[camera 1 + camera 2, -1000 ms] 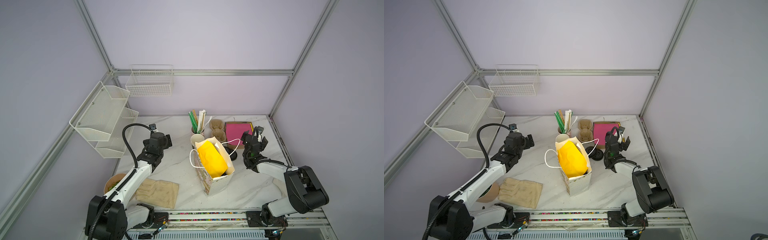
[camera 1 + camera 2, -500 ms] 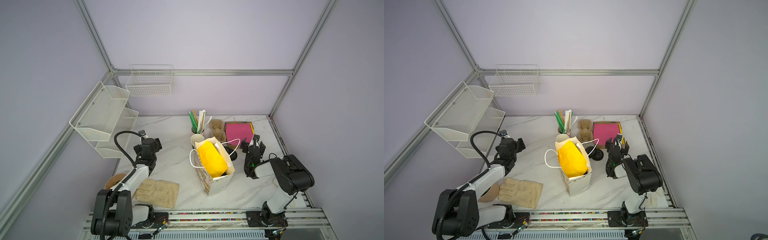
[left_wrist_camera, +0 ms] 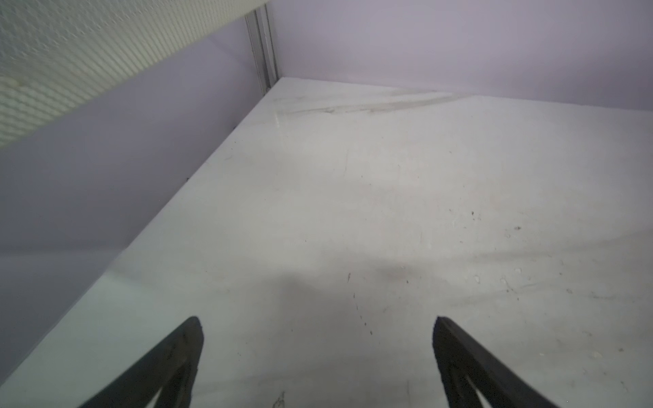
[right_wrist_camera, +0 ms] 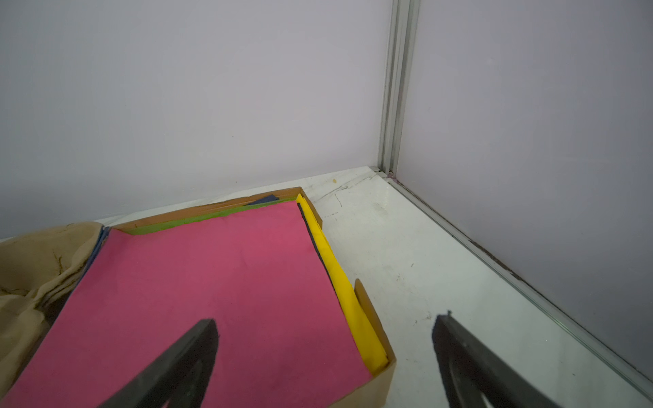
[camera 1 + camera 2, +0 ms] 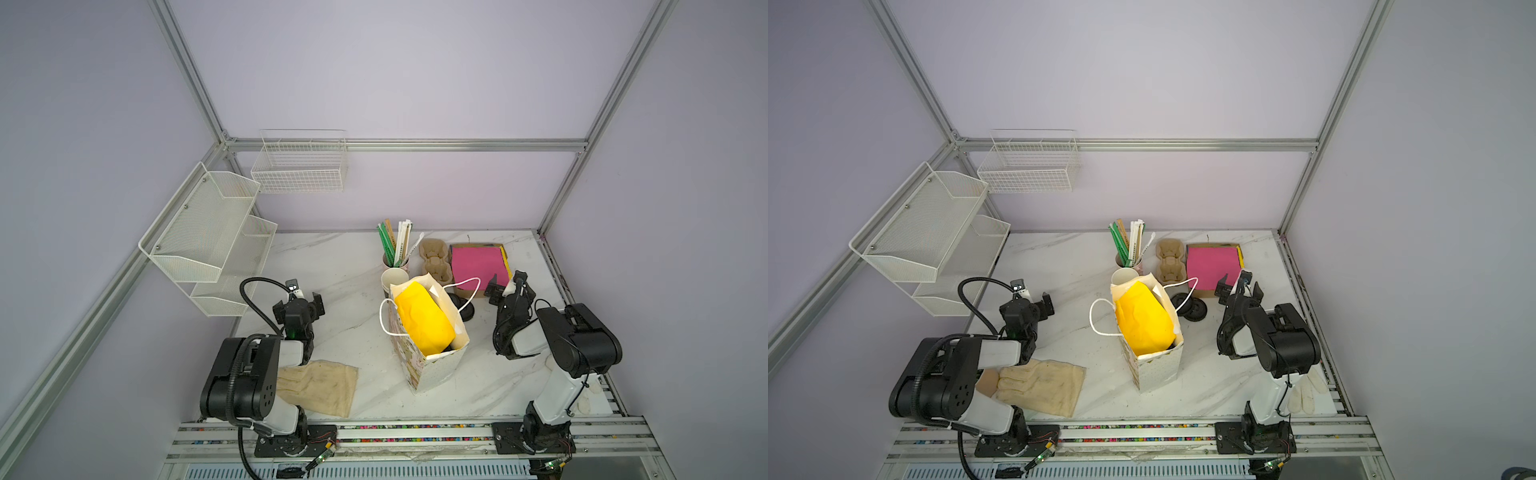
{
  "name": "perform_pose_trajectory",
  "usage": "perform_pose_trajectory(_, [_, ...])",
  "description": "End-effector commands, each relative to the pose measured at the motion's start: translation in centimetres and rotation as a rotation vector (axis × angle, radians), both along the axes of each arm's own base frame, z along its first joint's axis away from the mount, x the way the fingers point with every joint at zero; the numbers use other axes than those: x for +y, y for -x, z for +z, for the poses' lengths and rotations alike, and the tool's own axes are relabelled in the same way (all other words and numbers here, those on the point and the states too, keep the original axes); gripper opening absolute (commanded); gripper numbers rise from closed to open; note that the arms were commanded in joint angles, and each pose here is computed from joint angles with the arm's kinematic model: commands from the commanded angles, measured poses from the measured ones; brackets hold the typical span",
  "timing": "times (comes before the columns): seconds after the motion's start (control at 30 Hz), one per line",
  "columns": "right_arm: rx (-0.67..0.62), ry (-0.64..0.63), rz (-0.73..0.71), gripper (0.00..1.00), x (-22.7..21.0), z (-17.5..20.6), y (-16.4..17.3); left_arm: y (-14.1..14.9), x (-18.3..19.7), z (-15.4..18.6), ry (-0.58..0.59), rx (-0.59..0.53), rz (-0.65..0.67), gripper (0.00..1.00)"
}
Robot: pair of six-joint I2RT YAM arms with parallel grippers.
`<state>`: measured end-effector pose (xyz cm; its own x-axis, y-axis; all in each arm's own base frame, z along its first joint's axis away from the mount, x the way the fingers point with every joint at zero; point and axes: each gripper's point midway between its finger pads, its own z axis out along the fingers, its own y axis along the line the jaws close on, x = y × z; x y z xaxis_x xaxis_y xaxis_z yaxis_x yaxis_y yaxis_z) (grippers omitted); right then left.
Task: Pack a coffee takeout order
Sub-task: Reset both arms
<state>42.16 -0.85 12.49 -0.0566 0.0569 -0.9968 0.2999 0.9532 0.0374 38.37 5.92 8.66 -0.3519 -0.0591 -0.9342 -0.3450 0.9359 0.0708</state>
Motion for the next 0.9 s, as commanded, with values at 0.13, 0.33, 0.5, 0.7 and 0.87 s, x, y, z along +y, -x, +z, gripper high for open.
perform_pose_trajectory(0.13, [-0.046, -0.012, 0.003, 0.97, 0.09, 1.20, -0.30, -1.09, -0.67, 2.91, -0.034, -0.135, -0.055, 1.00])
perform_pose_trajectory(0.33, [-0.048, -0.011, 0.004, 0.97, 0.12, 1.25, -0.30, -1.10, -0.88, 3.03, -0.056, -0.132, -0.047, 1.00])
perform_pose_trajectory(0.5, [-0.047, -0.010, 0.004, 0.97, 0.13, 1.21, -0.31, -1.10, -0.94, 3.05, -0.056, -0.133, -0.048, 1.00])
perform_pose_trajectory(0.7, [-0.047, -0.010, 0.004, 0.97, 0.14, 1.23, -0.33, -1.06, -0.89, 2.96, -0.057, -0.130, -0.047, 1.00])
perform_pose_trajectory(0.87, [-0.045, -0.009, 0.003, 0.97, 0.12, 1.17, -0.32, -1.08, -0.92, 3.02, -0.056, -0.132, -0.048, 1.00])
